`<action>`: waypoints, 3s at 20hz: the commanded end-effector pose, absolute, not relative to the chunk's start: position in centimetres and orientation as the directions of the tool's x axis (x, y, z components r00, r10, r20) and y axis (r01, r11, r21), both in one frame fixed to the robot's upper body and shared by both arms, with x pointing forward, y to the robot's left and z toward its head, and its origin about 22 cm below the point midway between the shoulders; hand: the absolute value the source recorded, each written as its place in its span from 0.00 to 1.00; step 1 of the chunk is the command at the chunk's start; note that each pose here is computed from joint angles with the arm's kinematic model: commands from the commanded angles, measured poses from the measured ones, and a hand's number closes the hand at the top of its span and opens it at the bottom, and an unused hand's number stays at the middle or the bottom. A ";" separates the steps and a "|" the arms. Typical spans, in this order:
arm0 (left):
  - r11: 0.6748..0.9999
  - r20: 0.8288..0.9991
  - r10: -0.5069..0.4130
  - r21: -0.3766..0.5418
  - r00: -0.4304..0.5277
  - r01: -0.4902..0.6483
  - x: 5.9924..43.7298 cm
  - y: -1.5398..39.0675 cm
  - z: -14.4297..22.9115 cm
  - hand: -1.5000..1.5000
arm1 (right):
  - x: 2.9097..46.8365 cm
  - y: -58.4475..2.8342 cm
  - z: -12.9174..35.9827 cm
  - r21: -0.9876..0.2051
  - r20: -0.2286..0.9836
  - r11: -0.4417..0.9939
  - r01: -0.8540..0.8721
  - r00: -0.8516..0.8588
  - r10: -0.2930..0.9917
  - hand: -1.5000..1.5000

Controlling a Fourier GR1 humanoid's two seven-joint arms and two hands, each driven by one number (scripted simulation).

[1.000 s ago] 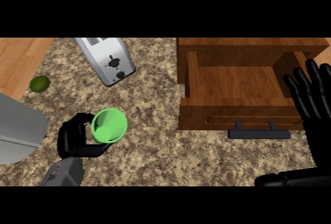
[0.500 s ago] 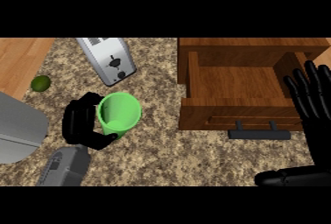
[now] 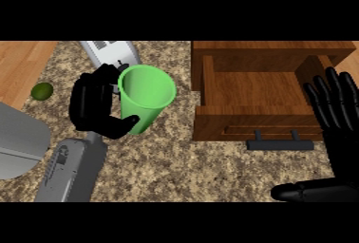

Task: Pick up the cup, place it into the drawer and close the drawer

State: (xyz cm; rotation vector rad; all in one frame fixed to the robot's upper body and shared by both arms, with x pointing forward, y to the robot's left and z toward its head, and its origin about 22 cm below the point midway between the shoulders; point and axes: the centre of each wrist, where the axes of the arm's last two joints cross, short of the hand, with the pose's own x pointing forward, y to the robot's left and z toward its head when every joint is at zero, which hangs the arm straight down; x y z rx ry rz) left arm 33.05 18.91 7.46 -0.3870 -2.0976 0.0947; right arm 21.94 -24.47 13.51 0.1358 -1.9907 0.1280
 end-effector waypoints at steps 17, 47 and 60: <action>0.966 0.863 0.187 -0.075 -0.469 0.246 38.3 8.0 18.8 1.00 | 22.3 -25.6 13.0 -0.042 0.913 0.988 -0.146 -0.408 -0.022 0.00; 0.973 0.937 -0.059 0.132 -0.345 0.190 43.1 1.7 14.0 1.00 | 23.1 -24.8 13.6 -0.040 0.911 0.973 -0.227 -0.407 -0.057 0.00; 0.960 0.927 -0.186 0.242 -0.326 0.139 42.8 1.4 12.6 0.00 | 23.8 -24.2 14.9 -0.010 0.885 0.966 -0.259 -0.452 -0.111 0.00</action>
